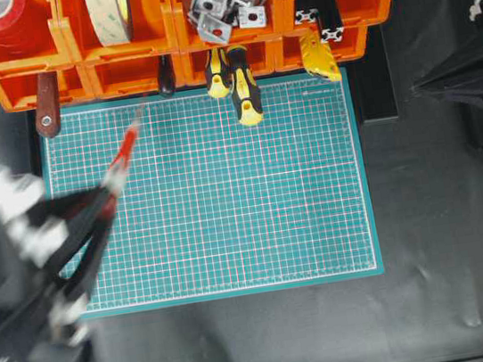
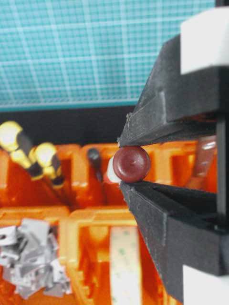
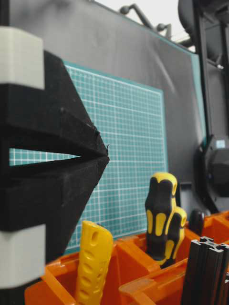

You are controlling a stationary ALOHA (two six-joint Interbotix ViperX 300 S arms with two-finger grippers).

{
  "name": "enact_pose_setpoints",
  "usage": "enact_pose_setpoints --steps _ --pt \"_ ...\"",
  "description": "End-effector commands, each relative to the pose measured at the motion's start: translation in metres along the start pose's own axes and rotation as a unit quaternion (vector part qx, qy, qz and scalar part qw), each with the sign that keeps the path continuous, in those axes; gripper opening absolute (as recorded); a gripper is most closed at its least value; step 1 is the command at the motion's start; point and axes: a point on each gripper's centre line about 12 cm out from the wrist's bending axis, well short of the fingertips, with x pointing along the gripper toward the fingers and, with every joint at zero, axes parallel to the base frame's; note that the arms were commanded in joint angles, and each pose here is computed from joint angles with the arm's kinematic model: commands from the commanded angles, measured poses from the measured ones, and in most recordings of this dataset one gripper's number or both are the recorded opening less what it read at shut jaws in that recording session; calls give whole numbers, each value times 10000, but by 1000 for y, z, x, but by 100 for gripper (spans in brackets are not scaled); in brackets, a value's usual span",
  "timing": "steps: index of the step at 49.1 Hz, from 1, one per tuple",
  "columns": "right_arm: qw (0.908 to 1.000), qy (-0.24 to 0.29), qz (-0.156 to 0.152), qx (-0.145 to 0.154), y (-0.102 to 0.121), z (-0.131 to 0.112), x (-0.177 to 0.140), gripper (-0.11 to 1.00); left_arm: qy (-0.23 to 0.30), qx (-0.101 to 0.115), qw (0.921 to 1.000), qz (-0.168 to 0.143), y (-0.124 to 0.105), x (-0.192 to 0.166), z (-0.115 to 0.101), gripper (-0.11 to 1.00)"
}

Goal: Pick red screwdriver from container rack with left arm.
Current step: 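Pull the screwdriver out of the rack toward the mat, then lower the screwdriver onto the mat and open the left gripper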

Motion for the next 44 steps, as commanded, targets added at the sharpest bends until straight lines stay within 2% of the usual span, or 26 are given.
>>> enact_pose_setpoints --steps 1,7,14,19,25,29,34,44 --pt "9998 -175 19 38 1 14 -2 1 -164 -76 9998 -86 1 -26 0 25" --pt "9997 -198 24 115 1 15 -2 1 -311 28 9993 -221 -12 -39 0 25" --pt "9993 -231 10 295 1 17 -2 1 -536 7 9979 -354 -22 -32 1 25" --pt "9982 -260 21 532 1 17 -2 1 -849 107 9947 -570 -38 -18 -4 25" --pt "9960 -290 33 846 1 19 -3 1 -1190 -48 9887 -915 -50 6 -11 25" --pt "9943 -297 39 1021 1 20 -4 1 -1352 -223 9841 -1130 -51 23 -18 25" --pt "9927 -352 39 1153 1 22 -5 1 -1550 -304 9779 -1373 -51 48 -27 25" --pt "9919 -408 0 1199 -1 25 -8 1 -1401 -347 9777 -1525 -51 106 -45 25"
